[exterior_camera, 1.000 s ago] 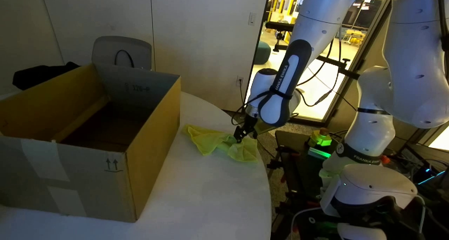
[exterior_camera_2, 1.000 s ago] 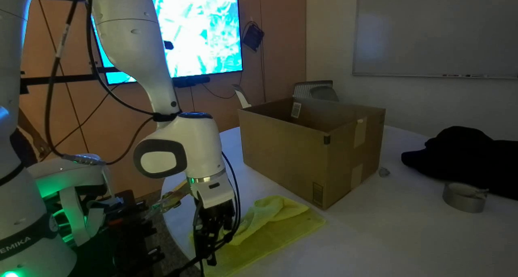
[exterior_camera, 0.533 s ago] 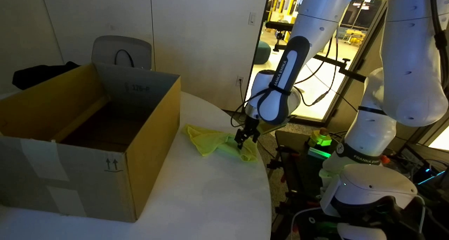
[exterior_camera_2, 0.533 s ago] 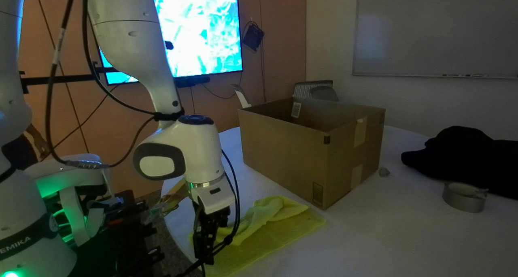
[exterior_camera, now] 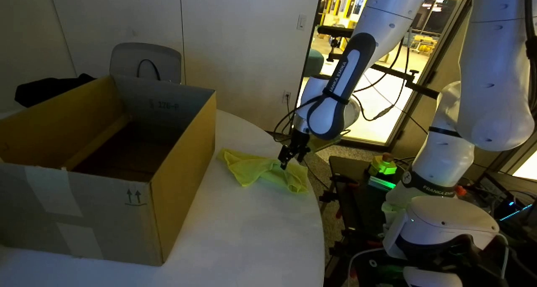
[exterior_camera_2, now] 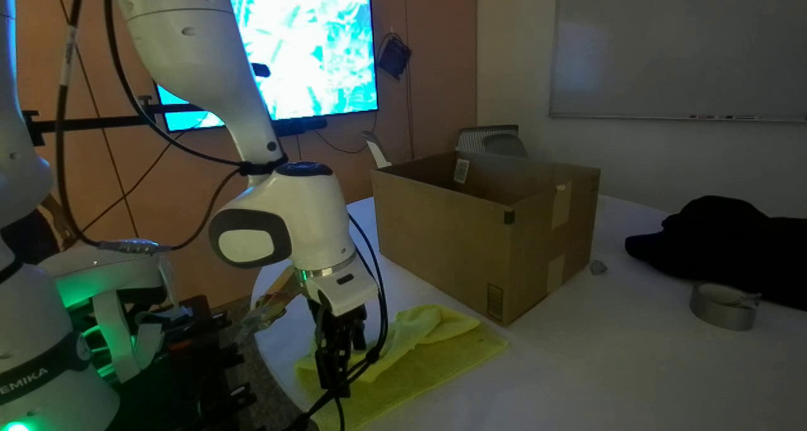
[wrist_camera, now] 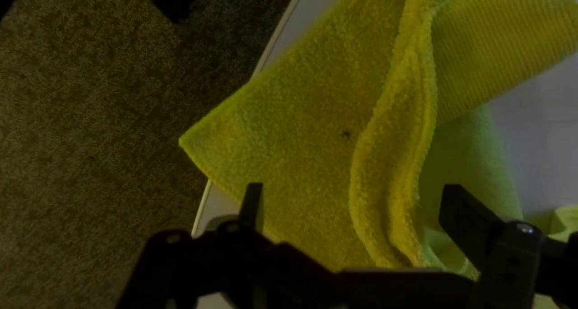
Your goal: Put the marker on the yellow cloth, then fold it and put it in the box
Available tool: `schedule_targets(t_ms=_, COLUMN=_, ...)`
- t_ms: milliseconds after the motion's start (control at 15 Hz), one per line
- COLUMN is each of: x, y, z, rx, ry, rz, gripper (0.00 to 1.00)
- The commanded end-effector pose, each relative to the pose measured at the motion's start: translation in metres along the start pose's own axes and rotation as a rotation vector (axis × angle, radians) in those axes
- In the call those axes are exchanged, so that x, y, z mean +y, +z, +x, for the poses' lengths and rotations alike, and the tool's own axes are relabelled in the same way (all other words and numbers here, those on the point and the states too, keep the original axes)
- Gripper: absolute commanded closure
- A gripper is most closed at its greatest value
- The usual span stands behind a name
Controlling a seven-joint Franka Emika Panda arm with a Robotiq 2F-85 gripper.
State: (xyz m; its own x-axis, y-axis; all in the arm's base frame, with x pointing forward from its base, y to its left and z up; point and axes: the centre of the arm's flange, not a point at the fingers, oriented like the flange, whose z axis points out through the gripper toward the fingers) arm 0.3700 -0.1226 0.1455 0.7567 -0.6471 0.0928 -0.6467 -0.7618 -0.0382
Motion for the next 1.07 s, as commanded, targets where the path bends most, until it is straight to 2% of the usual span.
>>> schedule_targets(t_ms=0, x=0.010, y=-0.056, z=-0.025, rx=0.029, ry=-0.041, rz=0.017, gripper=0.00)
schedule_targets(t_ms=333, x=0.017, y=-0.056, z=-0.018, rx=-0.007, ry=-0.041, rz=0.003, gripper=0.00)
schedule_targets(t_ms=733, x=0.036, y=-0.027, z=-0.025, rx=-0.118, ry=-0.013, rz=0.002, gripper=0.00)
schedule_targets(t_ms=1000, x=0.042, y=-0.007, z=-0.027, rx=-0.149, ry=-0.021, rz=-0.015, gripper=0.00)
